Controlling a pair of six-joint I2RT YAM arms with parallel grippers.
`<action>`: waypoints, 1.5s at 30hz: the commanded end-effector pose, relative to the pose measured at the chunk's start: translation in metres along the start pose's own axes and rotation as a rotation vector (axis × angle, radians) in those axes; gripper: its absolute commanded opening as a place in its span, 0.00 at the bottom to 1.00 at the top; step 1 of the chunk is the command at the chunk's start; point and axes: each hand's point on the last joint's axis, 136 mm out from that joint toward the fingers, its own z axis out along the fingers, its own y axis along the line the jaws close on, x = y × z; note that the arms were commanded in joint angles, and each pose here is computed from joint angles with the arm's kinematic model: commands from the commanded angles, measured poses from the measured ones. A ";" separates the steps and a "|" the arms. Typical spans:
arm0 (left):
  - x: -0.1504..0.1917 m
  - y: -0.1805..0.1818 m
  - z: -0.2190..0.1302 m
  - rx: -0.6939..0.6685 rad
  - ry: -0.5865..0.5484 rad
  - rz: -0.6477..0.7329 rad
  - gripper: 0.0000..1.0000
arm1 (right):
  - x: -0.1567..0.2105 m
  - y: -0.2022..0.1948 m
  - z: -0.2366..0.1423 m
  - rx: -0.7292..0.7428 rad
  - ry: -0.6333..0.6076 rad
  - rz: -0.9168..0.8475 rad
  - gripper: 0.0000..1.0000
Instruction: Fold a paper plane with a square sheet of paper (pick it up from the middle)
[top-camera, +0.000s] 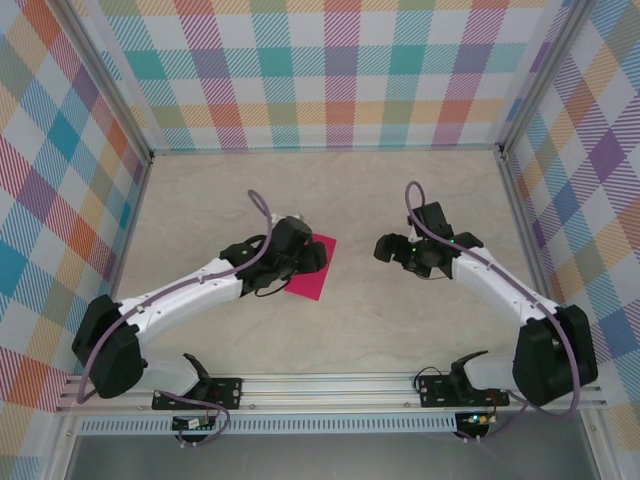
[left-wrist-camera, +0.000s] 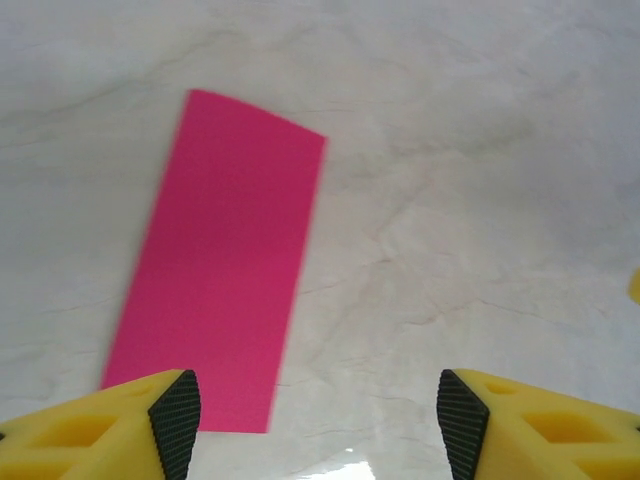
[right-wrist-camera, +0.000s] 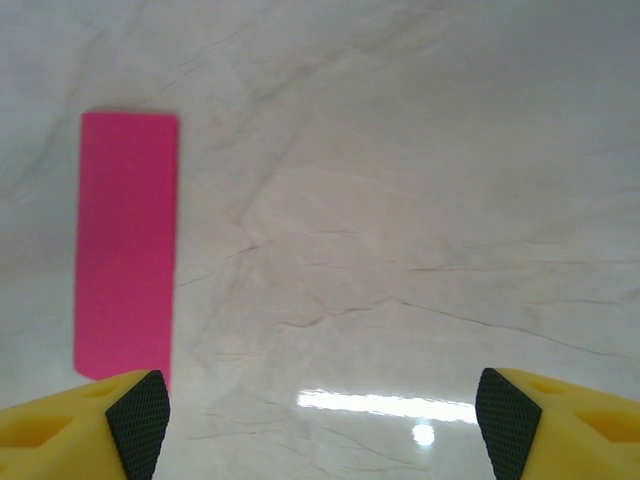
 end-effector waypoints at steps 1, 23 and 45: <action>0.005 0.052 -0.001 -0.080 0.002 -0.200 0.70 | 0.001 0.070 0.019 -0.175 0.067 -0.082 0.80; 0.030 0.130 -0.014 -0.114 0.014 -0.379 0.97 | 0.054 0.115 0.165 -0.063 0.355 -0.221 0.70; 0.052 -0.006 0.038 0.352 0.182 -0.244 0.53 | 0.048 0.085 0.076 -0.181 0.225 -0.106 0.47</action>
